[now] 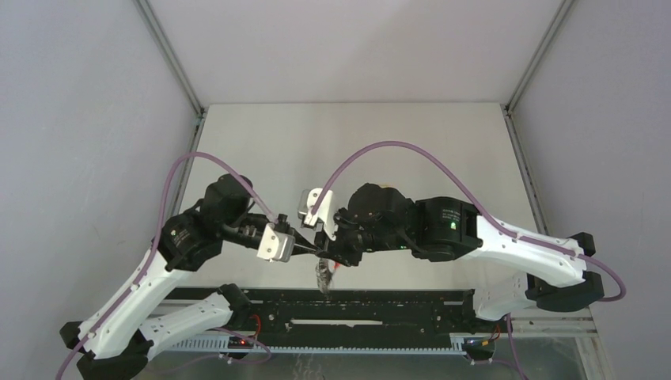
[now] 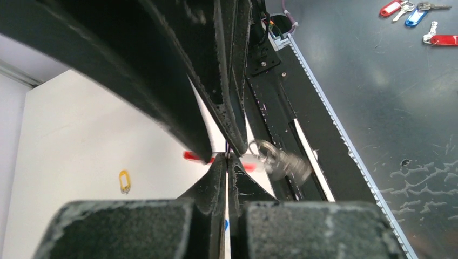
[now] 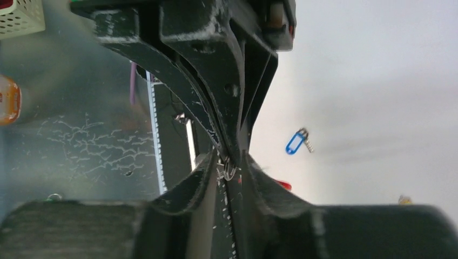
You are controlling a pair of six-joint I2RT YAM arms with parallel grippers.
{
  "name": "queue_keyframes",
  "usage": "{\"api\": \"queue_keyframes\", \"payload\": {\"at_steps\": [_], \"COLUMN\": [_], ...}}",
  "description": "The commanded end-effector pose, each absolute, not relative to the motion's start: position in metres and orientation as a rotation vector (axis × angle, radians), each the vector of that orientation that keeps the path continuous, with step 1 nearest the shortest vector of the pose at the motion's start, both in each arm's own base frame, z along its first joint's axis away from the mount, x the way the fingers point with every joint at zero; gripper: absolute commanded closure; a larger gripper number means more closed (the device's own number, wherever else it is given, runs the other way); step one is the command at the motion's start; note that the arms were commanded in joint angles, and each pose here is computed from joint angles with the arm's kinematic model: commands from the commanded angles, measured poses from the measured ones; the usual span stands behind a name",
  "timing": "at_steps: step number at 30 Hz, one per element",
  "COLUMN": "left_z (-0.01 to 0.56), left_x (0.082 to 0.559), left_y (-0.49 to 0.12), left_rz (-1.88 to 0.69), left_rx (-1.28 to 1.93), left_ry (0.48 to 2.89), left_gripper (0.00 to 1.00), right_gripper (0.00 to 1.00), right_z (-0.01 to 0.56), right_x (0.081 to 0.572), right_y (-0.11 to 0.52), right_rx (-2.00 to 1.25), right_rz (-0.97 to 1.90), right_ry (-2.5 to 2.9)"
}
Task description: Put the keys on the keyring
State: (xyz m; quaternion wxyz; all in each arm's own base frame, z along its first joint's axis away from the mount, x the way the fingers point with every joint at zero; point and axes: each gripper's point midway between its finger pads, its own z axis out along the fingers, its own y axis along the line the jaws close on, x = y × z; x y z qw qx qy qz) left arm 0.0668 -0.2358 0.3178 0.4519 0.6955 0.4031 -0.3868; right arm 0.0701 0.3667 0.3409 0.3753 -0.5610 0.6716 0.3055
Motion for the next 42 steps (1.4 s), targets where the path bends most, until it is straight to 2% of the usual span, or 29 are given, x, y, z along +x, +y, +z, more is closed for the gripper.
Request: {"api": "queue_keyframes", "payload": {"at_steps": [1,3,5,12,24,26,28,34,39,42], "left_z": [0.344,0.350,0.361,0.396,0.386,0.374,0.358,0.325,0.312,0.305], "left_x": [0.050,0.042,0.035,0.022,0.029,0.032,0.035,0.038,0.038,0.039], "left_y": [-0.233,-0.233,-0.232,-0.236,-0.236,-0.234,-0.232,-0.229,-0.230,-0.231], "left_rz": [-0.966,-0.983,-0.999,-1.108,-1.025,-0.980,-0.946,-0.962,-1.021,-1.067], "left_rx": [1.731,1.727,1.700,1.575,1.592,1.623,1.663,1.697,1.689,1.678], "left_ry": [0.825,0.753,0.685,0.594,0.559,0.564,0.591,0.699,0.808,0.886], "left_gripper": [1.00,1.00,1.00,1.00,1.00,1.00,1.00,1.00,1.00,1.00], "right_gripper": [0.59,0.46,0.42,0.47,0.50,0.50,0.43,0.41,0.40,0.41], "right_z": [0.396,0.412,0.426,0.430,0.435,0.433,0.423,0.321,0.231,0.185], "right_x": [0.069,0.066,0.062,0.051,0.036,0.057,0.107,0.258,0.330,0.357], "right_y": [0.364,0.353,0.338,0.308,0.326,0.324,0.318,0.272,0.255,0.259], "right_rx": [-1.302,-1.227,-1.155,-1.083,-1.123,-1.031,-0.857,-0.318,-0.176,-0.214], "right_rz": [0.924,0.983,1.044,1.109,1.162,1.126,1.047,0.801,0.609,0.508], "right_ry": [1.500,1.382,1.271,1.059,0.914,1.015,1.198,1.791,2.024,2.083]}}
